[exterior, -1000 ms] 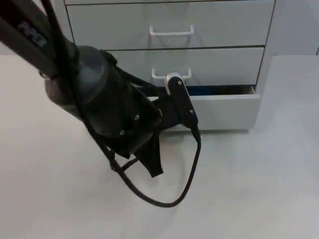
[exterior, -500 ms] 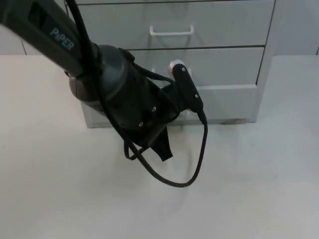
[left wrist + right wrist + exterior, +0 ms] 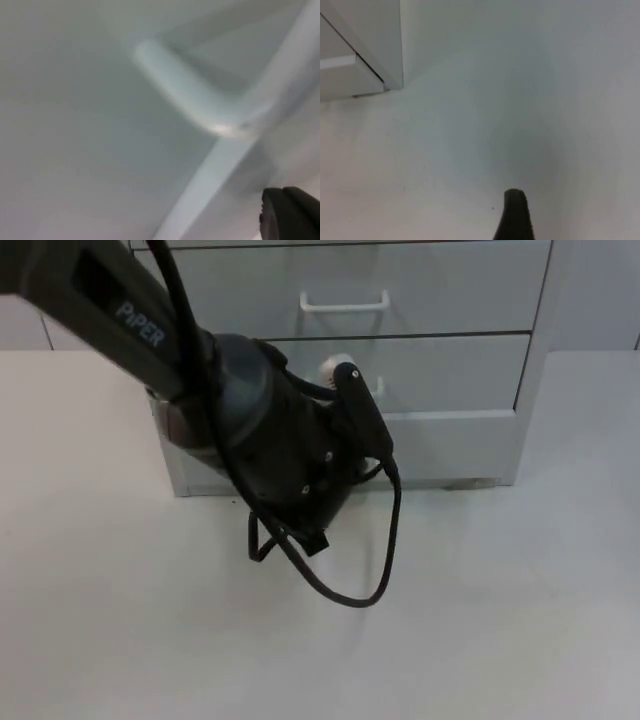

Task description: Open the drawer with the left hand, place the block into the drawer with the right hand, then close the drawer with the left hand.

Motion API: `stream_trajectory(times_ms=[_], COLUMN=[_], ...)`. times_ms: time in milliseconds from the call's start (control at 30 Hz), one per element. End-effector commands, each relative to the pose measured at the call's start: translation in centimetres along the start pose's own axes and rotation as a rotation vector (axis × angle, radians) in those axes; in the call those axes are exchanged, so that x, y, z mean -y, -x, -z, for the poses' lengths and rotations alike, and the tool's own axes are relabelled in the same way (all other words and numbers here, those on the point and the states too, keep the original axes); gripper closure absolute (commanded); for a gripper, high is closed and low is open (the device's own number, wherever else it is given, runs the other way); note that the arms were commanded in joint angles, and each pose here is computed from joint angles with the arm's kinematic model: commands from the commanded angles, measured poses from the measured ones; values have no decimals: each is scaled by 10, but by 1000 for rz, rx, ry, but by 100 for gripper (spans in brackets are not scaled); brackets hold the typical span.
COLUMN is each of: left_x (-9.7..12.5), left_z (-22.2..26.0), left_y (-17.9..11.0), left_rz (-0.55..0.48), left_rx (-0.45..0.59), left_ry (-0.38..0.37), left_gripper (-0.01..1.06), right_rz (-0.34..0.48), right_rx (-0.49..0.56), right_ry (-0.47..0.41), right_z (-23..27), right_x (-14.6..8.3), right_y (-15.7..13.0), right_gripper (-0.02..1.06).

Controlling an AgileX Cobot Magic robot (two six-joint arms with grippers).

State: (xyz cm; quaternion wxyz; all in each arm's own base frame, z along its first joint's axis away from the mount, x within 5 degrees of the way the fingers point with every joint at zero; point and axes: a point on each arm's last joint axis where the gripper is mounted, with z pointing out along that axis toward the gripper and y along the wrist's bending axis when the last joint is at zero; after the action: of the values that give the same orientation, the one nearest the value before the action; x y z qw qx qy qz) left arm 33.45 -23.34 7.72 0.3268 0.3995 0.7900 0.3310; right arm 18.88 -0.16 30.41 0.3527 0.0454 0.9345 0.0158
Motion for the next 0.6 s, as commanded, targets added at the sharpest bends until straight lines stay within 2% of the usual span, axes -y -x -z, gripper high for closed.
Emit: stream_trajectory(times_ms=[0, 167, 200, 300, 333, 367, 467, 533, 567], left_x=[-6, -7, -7, -15, -20, -20, -41, -45, -55], left_z=[14, 47, 47, 68, 76, 76, 106, 111, 124], left_y=[5, 9, 9, 9, 10, 10, 14, 15, 16], left_rz=[8, 17, 17, 17, 11, 11, 48, 59, 94], left_rx=[-29, -86, -86, -121, -113, -113, -59, -45, -10], left_ry=[18, -170, -170, -302, -339, -339, -471, -485, -522], left_gripper=[105, 105, 105, 105, 105, 105, 105, 105, 105], right_rz=[5, 5, 5, 5, 5, 5, 5, 5, 5], right_rx=[22, 22, 22, 22, 20, 20, 15, 15, 15], right_ry=[-2, -2, -2, -2, -2, -2, -2, -2, -2], right_z=[2, 2, 2, 2, 2, 2, 2, 2, 2], right_x=[1, 1, 1, 1, 1, 1, 1, 1, 1], right_y=[1, 1, 1, 1, 1, 1, 0, 0, 0], right_gripper=[45, 45, 45, 45, 45, 45, 45, 45, 45])
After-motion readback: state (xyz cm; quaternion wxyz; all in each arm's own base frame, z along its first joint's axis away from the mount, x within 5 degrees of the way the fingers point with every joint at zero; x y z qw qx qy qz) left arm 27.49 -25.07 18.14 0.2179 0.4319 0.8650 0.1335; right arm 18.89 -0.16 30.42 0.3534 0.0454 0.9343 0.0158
